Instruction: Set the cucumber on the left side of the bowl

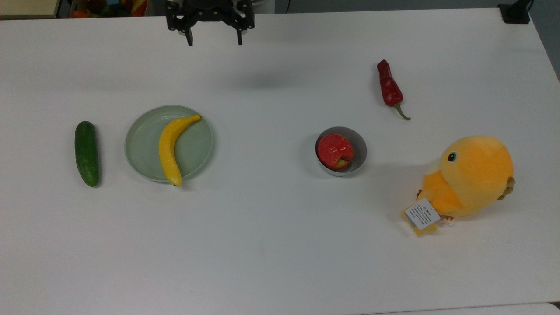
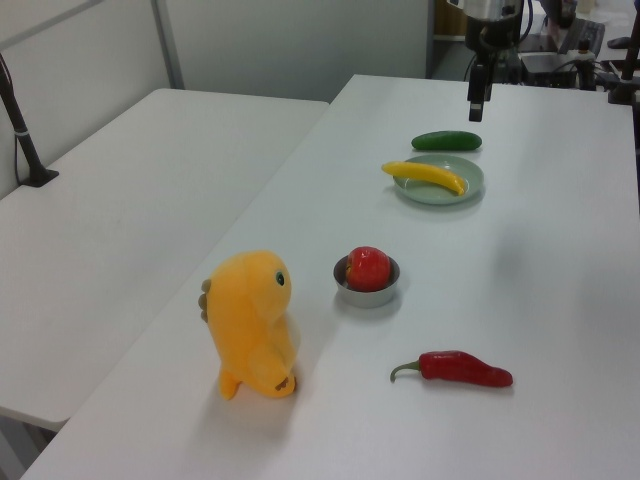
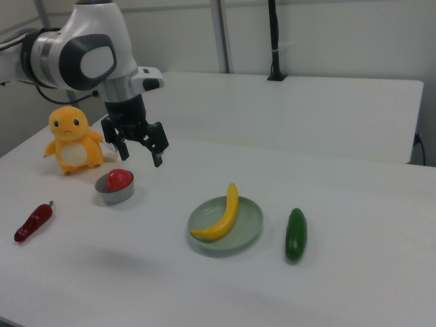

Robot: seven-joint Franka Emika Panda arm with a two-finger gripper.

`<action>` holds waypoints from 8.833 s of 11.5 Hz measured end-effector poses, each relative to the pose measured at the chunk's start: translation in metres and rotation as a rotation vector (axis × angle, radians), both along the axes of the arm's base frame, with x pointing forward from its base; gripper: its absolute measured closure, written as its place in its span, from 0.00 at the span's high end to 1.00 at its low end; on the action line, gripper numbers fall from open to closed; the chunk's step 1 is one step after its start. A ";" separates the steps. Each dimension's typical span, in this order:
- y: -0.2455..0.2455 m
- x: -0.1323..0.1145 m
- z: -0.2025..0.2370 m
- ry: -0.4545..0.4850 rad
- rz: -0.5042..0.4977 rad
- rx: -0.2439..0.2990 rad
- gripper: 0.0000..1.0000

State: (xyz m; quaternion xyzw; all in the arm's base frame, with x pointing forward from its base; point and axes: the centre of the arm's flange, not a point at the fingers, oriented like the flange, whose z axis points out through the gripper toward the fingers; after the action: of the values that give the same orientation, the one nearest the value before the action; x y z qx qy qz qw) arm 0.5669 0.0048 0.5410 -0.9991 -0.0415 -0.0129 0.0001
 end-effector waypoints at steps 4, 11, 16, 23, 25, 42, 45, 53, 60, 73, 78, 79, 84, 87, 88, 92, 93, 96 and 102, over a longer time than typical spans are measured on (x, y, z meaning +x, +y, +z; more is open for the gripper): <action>-0.068 0.002 -0.001 -0.051 -0.008 -0.010 1.00; -0.215 0.008 -0.074 -0.085 0.027 -0.097 1.00; -0.263 0.028 -0.128 -0.102 0.051 -0.164 1.00; -0.282 0.072 -0.189 -0.108 0.098 -0.229 1.00; -0.281 0.081 -0.201 -0.101 0.107 -0.229 1.00; -0.286 0.095 -0.229 -0.128 0.153 -0.280 0.48; -0.264 0.105 -0.185 -0.214 0.107 -0.261 0.48; -0.033 0.089 -0.070 -0.195 -0.046 0.036 0.48; 0.190 0.045 -0.077 -0.059 -0.148 0.184 0.48; 0.317 0.031 -0.186 -0.078 -0.030 0.197 0.48; 0.325 0.030 -0.206 -0.085 -0.009 0.186 0.48; 0.325 0.031 -0.208 -0.083 -0.009 0.184 0.48; 0.315 0.036 -0.216 -0.075 -0.026 0.177 0.64; 0.315 0.036 -0.215 -0.076 -0.026 0.177 1.00; 0.315 0.037 -0.214 -0.078 -0.026 0.178 1.00; 0.316 0.034 -0.195 -0.066 -0.019 0.173 1.00; 0.317 0.029 -0.179 -0.049 -0.012 0.164 1.00; 0.307 0.010 -0.117 -0.015 0.001 0.141 1.00; 0.175 0.019 -0.030 -0.040 -0.120 0.025 1.00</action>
State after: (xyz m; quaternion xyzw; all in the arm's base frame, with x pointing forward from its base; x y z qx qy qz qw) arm 0.5858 0.1796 0.5113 -0.9992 0.0189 -0.0333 0.0111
